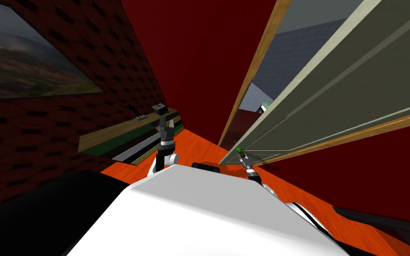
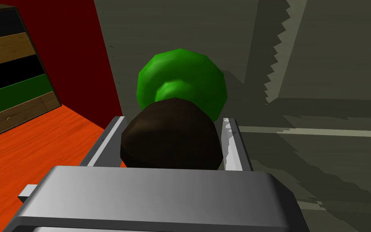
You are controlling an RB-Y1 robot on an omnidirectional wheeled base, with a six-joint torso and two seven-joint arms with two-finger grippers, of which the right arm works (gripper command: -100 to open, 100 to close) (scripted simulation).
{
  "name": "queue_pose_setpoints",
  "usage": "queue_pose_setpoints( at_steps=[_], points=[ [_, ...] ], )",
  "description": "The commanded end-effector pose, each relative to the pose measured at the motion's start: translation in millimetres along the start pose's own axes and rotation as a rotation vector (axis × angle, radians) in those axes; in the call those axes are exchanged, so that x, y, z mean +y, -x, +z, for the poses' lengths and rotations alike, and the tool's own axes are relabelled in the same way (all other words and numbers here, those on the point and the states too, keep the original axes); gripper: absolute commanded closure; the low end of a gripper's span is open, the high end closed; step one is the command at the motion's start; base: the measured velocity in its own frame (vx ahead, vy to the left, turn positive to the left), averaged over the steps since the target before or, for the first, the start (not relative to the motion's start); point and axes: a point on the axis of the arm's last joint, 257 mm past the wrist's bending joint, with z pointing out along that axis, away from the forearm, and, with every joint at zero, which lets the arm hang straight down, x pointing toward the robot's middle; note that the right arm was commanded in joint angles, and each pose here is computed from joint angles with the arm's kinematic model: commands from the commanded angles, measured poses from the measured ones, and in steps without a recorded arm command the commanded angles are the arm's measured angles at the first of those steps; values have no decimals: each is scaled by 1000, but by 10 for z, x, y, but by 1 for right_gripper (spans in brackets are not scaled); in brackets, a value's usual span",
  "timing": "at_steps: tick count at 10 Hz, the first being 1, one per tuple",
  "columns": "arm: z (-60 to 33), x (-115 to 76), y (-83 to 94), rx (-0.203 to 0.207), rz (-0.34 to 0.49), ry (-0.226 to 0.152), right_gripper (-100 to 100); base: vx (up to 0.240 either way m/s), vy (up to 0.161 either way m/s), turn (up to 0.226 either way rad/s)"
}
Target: Pull the door open
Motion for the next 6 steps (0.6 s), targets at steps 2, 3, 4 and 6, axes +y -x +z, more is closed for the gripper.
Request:
queue_pose_setpoints(
  at_steps=[2, 3, 4, 6],
  points=[
    [-17, -20, 15, -3, 3, -7, 100, -80, -46, 22],
    [-92, -19, 23, -4, 3, -12, 100, -122, -42, 194],
    [-110, -16, 22, -4, 3, -13, 100, -179, -69, 230],
    [-191, -1, 16, -2, 3, -18, 100, -202, -108, 181]
  ],
)
